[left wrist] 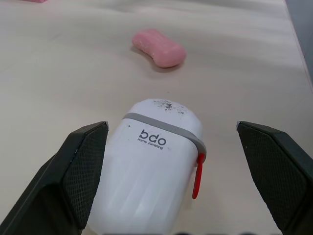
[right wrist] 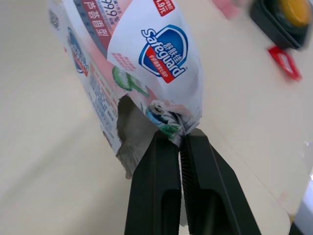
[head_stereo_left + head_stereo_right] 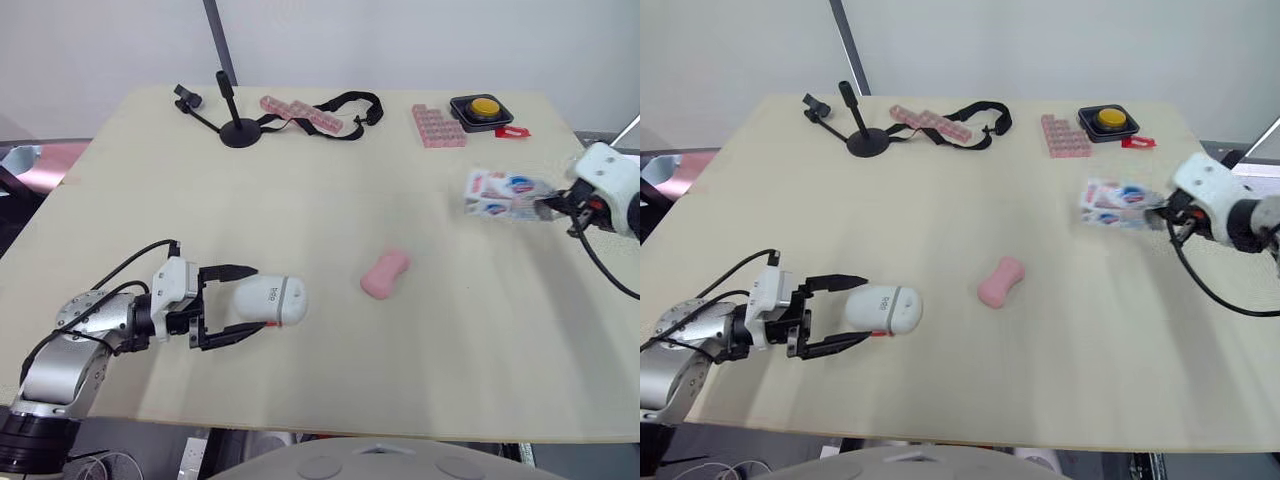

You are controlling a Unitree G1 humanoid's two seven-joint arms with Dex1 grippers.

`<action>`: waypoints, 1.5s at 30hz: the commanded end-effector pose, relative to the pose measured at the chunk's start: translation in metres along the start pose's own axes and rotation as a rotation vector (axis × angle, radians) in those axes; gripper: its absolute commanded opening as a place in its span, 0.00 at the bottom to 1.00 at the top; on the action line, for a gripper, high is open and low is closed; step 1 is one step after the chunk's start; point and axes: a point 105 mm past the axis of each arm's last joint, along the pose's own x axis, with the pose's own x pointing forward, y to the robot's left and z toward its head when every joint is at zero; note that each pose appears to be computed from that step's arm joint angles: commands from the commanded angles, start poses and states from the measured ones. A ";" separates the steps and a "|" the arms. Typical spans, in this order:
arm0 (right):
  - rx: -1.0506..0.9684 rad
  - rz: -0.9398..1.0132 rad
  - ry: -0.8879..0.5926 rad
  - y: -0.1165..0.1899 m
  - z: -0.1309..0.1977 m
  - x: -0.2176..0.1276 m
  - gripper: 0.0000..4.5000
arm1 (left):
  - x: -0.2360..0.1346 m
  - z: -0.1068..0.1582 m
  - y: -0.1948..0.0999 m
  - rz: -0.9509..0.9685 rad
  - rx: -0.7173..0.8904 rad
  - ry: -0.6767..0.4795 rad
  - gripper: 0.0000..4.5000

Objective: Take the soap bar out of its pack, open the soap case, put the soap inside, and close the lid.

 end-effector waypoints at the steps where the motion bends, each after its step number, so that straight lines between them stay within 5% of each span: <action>1: 0.103 -0.184 -0.091 -0.021 -0.007 -0.012 0.01 | -0.001 0.006 0.003 0.008 0.026 -0.012 1.00; 12: 0.516 -0.546 -0.082 -0.013 -0.074 -0.012 0.01 | -0.001 0.015 0.000 -0.011 0.003 -0.073 1.00; 29: 0.611 -0.534 -0.037 0.004 -0.098 -0.007 0.01 | -0.007 0.011 -0.002 -0.021 0.013 -0.043 1.00; 42: 0.543 -0.436 -0.033 0.016 -0.092 -0.009 0.96 | -0.005 0.008 -0.004 -0.020 0.005 -0.039 1.00; 45: 0.524 -0.419 -0.039 0.020 -0.092 -0.012 0.99 | -0.003 0.008 -0.004 -0.021 0.003 -0.039 1.00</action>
